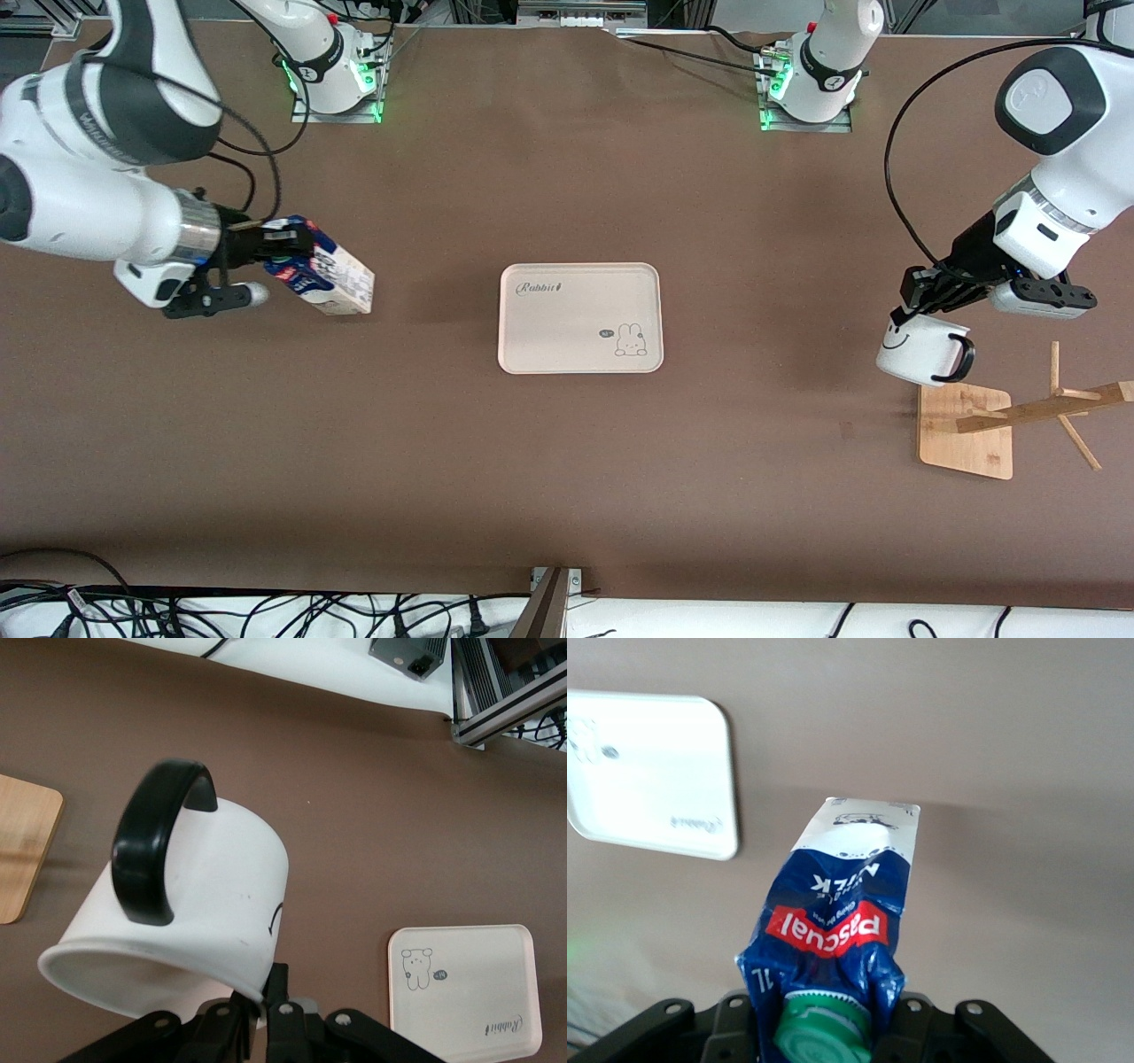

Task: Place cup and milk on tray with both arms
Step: 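Carry the milk carton over the tray with the right gripper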

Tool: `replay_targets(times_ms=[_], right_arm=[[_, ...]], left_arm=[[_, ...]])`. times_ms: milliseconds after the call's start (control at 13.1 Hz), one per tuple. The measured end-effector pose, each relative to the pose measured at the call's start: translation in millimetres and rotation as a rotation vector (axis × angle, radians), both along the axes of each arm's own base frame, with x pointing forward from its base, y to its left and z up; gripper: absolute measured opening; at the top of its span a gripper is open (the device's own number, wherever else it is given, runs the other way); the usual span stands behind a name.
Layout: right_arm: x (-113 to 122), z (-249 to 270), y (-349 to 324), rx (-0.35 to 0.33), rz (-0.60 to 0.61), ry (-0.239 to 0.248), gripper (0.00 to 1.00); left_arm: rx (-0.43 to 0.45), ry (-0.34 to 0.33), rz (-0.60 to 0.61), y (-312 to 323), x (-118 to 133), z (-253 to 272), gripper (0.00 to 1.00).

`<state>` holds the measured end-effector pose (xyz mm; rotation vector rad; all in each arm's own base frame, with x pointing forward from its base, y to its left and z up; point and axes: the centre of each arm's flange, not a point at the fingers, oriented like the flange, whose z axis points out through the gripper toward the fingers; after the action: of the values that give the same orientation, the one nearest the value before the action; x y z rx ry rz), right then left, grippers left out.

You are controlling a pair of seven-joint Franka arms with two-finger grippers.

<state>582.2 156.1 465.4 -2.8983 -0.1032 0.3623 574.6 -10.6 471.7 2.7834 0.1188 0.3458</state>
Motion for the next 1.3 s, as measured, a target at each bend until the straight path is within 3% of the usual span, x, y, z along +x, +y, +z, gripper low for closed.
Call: replay_targets(times_ms=[381,533,914,1295], right_arm=[[-29,-19,139,0.0,0.096,-0.065,0.37],[-38,-23,170,0.005,0.111,-0.09,0.37],[-46,-44,215,0.002,0.041,-0.137,0.36],[-36,-86,237,0.012,-0.059,-0.16,0.35]], left_arm=[[-0.016,0.053,-0.03,-2,-2,7,0.08],[-0.007,0.102,-0.057,-3,-7,4,0.08],[0.077,0.207,-0.149,-6,-14,13,0.08],[0.11,0.291,-0.235,-32,-19,-2,0.08]])
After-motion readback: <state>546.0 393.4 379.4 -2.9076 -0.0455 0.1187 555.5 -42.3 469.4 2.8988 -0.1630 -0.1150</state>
